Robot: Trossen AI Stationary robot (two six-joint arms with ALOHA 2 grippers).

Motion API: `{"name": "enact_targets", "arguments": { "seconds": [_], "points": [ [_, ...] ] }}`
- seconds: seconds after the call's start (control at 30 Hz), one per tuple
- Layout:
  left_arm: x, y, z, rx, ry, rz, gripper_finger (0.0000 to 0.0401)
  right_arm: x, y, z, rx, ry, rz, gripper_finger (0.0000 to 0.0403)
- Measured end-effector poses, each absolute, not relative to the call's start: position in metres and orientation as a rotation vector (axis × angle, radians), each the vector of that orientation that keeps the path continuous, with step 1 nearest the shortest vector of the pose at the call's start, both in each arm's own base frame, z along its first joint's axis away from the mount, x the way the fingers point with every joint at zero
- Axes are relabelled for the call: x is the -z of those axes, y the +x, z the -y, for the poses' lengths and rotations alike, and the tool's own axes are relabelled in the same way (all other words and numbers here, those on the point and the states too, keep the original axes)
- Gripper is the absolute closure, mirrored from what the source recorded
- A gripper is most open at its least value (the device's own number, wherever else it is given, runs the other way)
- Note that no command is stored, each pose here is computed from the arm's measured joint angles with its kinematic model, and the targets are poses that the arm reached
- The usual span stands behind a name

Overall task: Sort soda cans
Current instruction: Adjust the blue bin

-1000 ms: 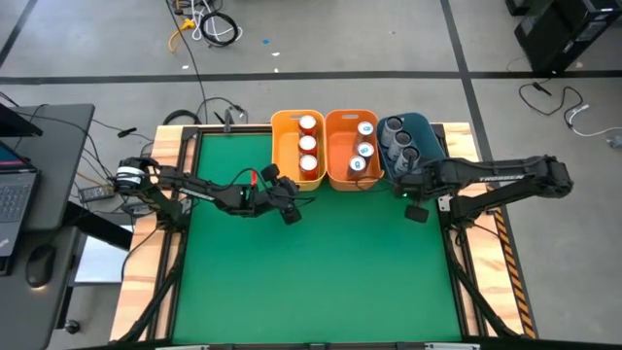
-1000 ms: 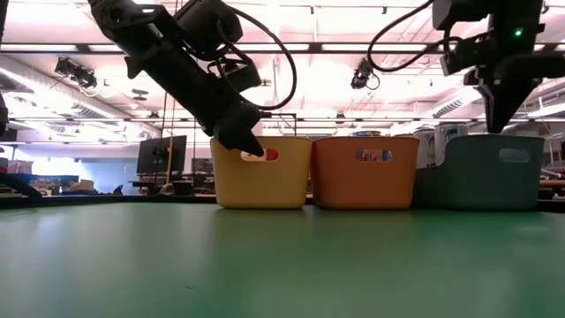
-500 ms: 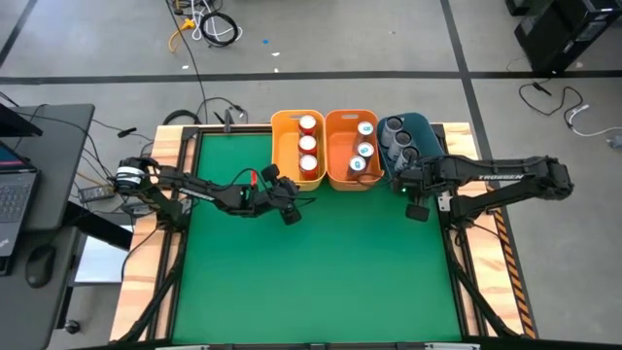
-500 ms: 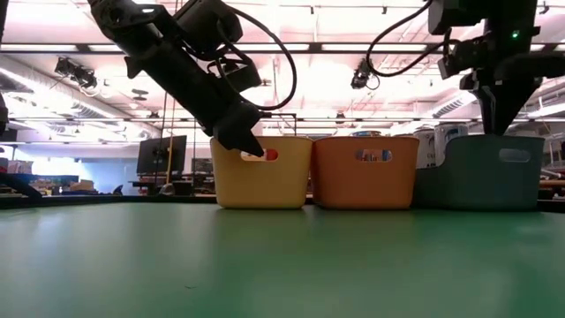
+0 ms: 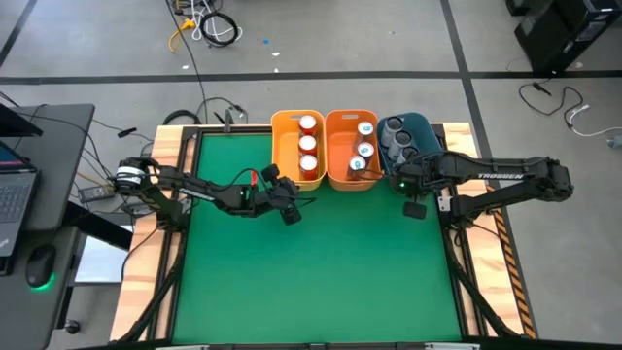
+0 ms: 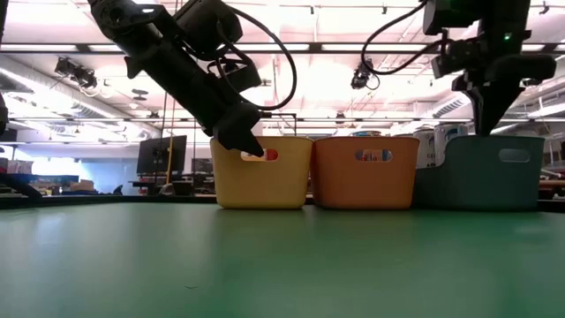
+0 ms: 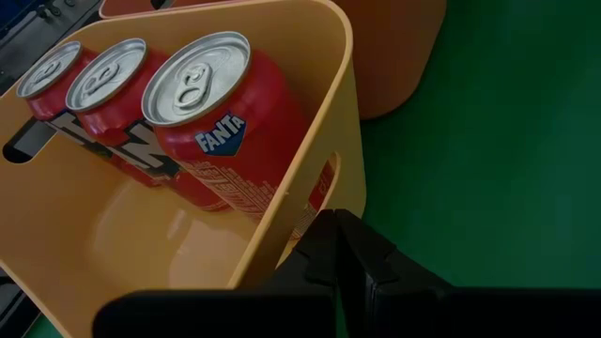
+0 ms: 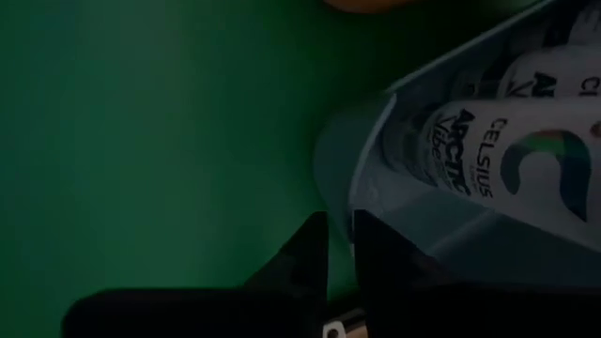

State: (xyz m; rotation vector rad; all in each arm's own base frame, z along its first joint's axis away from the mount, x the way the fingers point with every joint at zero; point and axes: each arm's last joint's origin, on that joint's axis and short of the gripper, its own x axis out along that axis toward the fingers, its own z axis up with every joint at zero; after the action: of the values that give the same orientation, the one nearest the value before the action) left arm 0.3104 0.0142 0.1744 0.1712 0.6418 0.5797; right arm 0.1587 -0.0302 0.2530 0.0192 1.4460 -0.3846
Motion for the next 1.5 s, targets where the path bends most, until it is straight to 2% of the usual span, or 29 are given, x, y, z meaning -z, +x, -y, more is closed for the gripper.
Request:
{"name": "enact_targets", "arguments": {
  "seconds": [0.33, 0.43, 0.5, 0.57, 0.73, 0.9, 1.03, 1.3, 1.5],
  "points": [
    [-0.174, 0.310, -0.014, -0.579, 0.171, -0.642, 0.0400, -0.237, 0.155, 0.029, 0.370, 0.030, -1.496, 0.0266],
    [-0.174, 0.310, -0.014, -0.579, 0.171, -0.642, 0.0400, -0.228, 0.151, 0.030, 0.382, 0.024, -1.532, 0.0254],
    [-0.174, 0.310, -0.014, -0.579, 0.171, -0.642, 0.0400, -0.225, 0.150, 0.031, 0.394, 0.024, -1.531, 0.0263],
    [-0.174, 0.310, -0.014, -0.579, 0.171, -0.642, 0.0400, -0.226, 0.153, 0.031, 0.398, 0.025, -1.497, 0.0289],
    [-0.174, 0.310, -0.014, -0.579, 0.170, -0.641, 0.0400, -0.226, 0.161, 0.032, 0.403, 0.053, -1.418, 0.0388],
    [-0.174, 0.310, -0.014, -0.579, 0.169, -0.641, 0.0400, -0.227, 0.165, 0.033, 0.438, 0.094, -1.361, 0.0383],
    [-0.174, 0.310, -0.014, -0.579, 0.168, -0.640, 0.0400, -0.228, 0.167, 0.034, 0.424, 0.016, -1.349, 0.0398],
    [-0.174, 0.310, -0.014, -0.578, 0.168, -0.640, 0.0400, -0.229, 0.173, 0.045, 0.391, -0.086, -1.301, 0.0398],
    [-0.174, 0.310, -0.014, -0.578, 0.168, -0.640, 0.0400, -0.213, 0.169, 0.053, 0.361, -0.163, -1.309, 0.0399]
  ]
}}
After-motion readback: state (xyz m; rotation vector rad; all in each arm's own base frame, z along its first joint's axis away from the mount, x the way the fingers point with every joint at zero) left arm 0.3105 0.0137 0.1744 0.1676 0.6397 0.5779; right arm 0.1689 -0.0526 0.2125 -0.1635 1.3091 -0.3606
